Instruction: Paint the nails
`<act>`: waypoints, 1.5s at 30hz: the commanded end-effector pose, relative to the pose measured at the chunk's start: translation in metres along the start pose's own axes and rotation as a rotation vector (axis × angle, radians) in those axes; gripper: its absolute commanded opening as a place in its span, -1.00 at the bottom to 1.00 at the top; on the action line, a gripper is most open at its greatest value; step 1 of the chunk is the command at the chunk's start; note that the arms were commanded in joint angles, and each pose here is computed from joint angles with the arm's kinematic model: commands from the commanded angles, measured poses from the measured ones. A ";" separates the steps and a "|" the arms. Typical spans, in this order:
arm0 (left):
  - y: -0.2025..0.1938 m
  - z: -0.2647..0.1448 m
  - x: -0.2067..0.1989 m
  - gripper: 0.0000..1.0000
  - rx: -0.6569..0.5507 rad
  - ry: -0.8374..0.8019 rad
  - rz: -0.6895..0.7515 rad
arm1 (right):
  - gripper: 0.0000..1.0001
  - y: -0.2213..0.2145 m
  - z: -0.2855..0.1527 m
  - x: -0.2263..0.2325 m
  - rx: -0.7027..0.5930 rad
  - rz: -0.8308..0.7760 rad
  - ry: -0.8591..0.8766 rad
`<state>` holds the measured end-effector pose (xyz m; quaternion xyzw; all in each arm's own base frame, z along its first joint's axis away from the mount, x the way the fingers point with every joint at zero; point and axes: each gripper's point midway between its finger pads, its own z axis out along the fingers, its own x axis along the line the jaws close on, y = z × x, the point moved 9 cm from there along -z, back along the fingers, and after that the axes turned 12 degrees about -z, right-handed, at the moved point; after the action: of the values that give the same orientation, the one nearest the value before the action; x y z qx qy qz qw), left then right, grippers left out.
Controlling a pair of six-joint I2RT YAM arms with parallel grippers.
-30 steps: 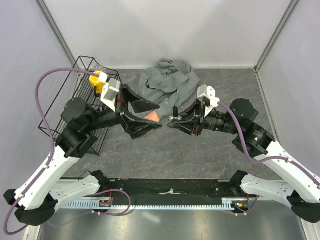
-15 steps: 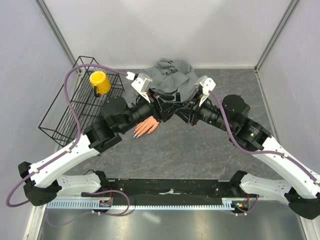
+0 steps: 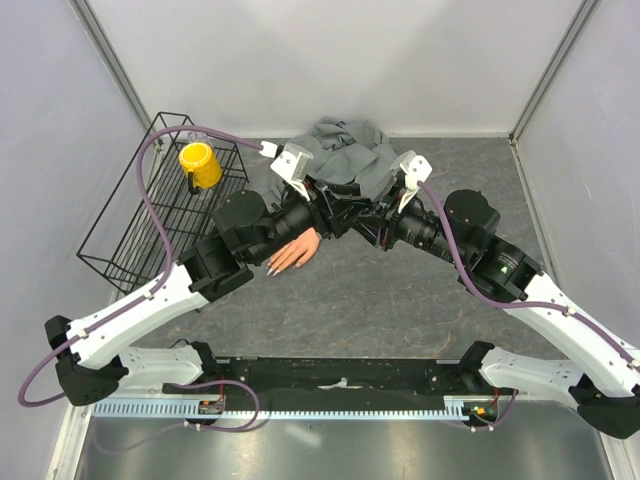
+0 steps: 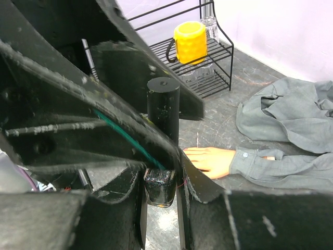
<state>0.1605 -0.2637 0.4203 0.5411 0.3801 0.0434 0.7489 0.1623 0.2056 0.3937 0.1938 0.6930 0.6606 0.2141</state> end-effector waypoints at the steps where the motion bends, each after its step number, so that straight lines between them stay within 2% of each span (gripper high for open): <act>1: 0.009 0.004 -0.012 0.16 -0.012 -0.077 0.006 | -1.00 0.022 -0.006 0.001 -0.090 -0.001 -0.002; 4: 0.003 0.001 -0.015 -0.22 0.029 -0.136 0.022 | -1.00 0.024 -0.007 0.003 -0.103 0.002 0.019; 5: 0.002 -0.001 -0.015 -0.63 0.035 -0.152 0.035 | -1.00 0.025 -0.008 0.005 -0.111 -0.001 0.042; 6: 0.000 -0.006 -0.017 -0.72 0.055 -0.200 0.047 | -1.00 0.026 -0.009 0.007 -0.119 -0.003 0.062; 8: 0.000 -0.011 -0.019 -0.82 0.064 -0.282 0.081 | -1.00 0.027 -0.013 0.011 -0.152 -0.016 0.111; 11: -0.005 -0.023 -0.019 -0.93 0.219 -0.563 0.089 | -1.00 0.028 -0.022 0.028 -0.224 -0.062 0.302; 12: -0.013 -0.035 -0.022 -0.95 0.343 -0.750 0.078 | -1.00 0.025 -0.029 0.042 -0.242 -0.084 0.484; 13: -0.014 -0.034 -0.011 -0.97 0.405 -0.801 0.052 | -1.00 0.026 -0.031 0.048 -0.295 -0.110 0.577; 14: -0.012 -0.039 -0.015 -0.96 0.451 -0.919 0.018 | -1.00 0.026 -0.033 0.054 -0.314 -0.108 0.657; 15: -0.019 -0.049 -0.013 -0.97 0.571 -1.044 0.005 | -1.00 0.023 -0.040 0.064 -0.304 -0.074 0.807; 16: -0.020 -0.051 -0.013 -0.97 0.606 -1.080 -0.004 | -1.00 0.026 -0.040 0.066 -0.332 -0.072 0.850; 18: -0.023 -0.055 -0.011 -0.96 0.687 -1.145 -0.023 | -1.00 0.024 -0.039 0.070 -0.308 -0.018 0.926; 20: -0.020 -0.058 -0.011 -0.95 0.676 -1.143 -0.013 | -1.00 0.022 -0.039 0.069 -0.330 -0.023 0.905; 22: -0.014 -0.057 -0.010 -0.78 0.643 -1.057 -0.039 | -1.00 0.019 -0.034 0.066 -0.302 -0.027 0.843; 23: -0.011 -0.054 -0.009 -0.51 0.597 -1.032 0.010 | -1.00 0.019 -0.034 0.064 -0.294 -0.034 0.822; 24: -0.003 -0.056 -0.013 -0.34 0.568 -0.933 -0.005 | -1.00 0.018 -0.033 0.063 -0.285 -0.034 0.799; 25: 0.001 -0.056 -0.014 -0.01 0.536 -0.883 0.009 | -1.00 0.016 -0.032 0.062 -0.264 -0.032 0.780; 27: 0.019 -0.059 -0.018 0.29 0.400 -0.751 0.069 | -1.00 0.016 -0.029 0.057 -0.248 -0.033 0.702; 28: 0.021 -0.062 -0.018 0.95 0.386 -0.690 0.061 | -1.00 0.014 -0.029 0.055 -0.214 -0.024 0.671; 29: 0.027 -0.064 -0.018 0.99 0.346 -0.643 0.073 | -1.00 0.014 -0.025 0.050 -0.206 -0.046 0.606; 30: 0.037 -0.067 -0.018 0.99 0.270 -0.556 0.078 | -1.00 0.015 -0.024 0.048 -0.204 -0.058 0.575; 33: 0.045 -0.066 -0.010 0.99 0.165 -0.372 0.026 | -1.00 0.013 -0.021 0.036 -0.138 -0.058 0.421; 35: 0.048 -0.063 -0.004 0.90 0.108 -0.258 -0.050 | -1.00 0.014 -0.017 0.028 -0.129 -0.056 0.324; 36: 0.048 -0.062 -0.003 0.84 0.102 -0.234 -0.075 | -1.00 0.016 -0.017 0.026 -0.125 -0.056 0.302; 37: 0.047 -0.059 -0.001 0.68 0.099 -0.218 -0.098 | -1.00 0.016 -0.016 0.024 -0.123 -0.055 0.277; 40: 0.045 -0.051 0.001 0.46 0.069 -0.162 -0.126 | -1.00 0.018 -0.013 0.017 -0.112 -0.050 0.194; 45: 0.043 -0.037 -0.011 0.26 0.016 -0.148 -0.099 | -1.00 0.020 -0.009 0.011 -0.093 -0.049 0.128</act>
<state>0.1418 -0.2138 0.4462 0.5631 0.3240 -0.0665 0.7573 0.1394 0.2094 0.3950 0.1013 0.6964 0.6963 0.1413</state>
